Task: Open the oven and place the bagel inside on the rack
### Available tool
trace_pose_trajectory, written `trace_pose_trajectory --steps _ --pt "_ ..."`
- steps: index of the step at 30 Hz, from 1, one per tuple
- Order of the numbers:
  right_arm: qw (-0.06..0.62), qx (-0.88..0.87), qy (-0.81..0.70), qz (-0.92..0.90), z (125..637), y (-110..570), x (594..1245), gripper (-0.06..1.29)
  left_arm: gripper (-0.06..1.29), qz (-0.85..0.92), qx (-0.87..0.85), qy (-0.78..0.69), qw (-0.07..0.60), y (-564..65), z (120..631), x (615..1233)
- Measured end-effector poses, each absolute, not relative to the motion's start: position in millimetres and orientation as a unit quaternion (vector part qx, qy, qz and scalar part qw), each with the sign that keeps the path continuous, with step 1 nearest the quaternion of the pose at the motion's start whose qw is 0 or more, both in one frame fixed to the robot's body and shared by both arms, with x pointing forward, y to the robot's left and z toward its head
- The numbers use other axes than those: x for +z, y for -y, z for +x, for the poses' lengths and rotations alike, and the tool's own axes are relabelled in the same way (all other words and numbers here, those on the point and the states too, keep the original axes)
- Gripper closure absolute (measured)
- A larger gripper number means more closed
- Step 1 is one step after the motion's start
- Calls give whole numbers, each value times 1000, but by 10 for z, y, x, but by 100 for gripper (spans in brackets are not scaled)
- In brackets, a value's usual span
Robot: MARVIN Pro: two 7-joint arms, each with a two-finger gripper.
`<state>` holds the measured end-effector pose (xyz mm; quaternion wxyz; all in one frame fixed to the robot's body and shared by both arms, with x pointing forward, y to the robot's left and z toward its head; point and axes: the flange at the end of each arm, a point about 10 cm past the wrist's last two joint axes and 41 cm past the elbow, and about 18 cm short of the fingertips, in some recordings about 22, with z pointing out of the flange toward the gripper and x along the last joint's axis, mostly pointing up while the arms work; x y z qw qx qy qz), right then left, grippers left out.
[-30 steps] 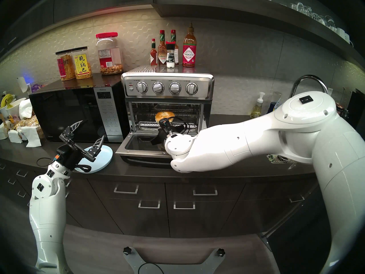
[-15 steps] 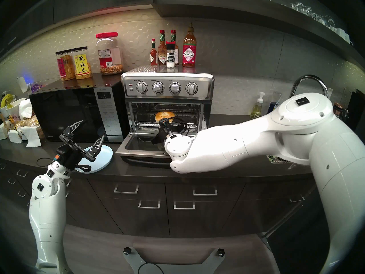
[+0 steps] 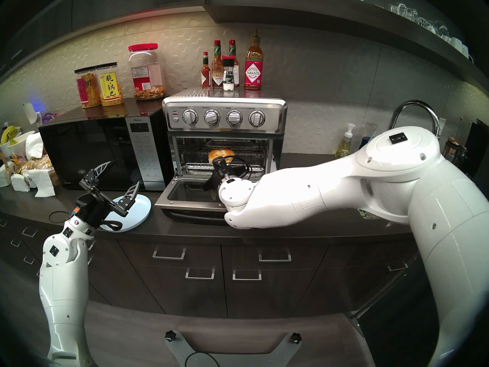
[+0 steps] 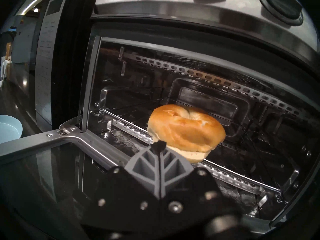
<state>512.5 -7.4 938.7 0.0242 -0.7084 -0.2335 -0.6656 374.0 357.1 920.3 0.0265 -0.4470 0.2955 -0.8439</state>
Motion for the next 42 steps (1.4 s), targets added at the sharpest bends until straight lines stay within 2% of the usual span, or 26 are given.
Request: trace_pose_trajectory --steps 42 --pt "-15 -681 209 -702 5586 7 9298 125 4 -447 -844 -295 26 -3571 3740 9203"
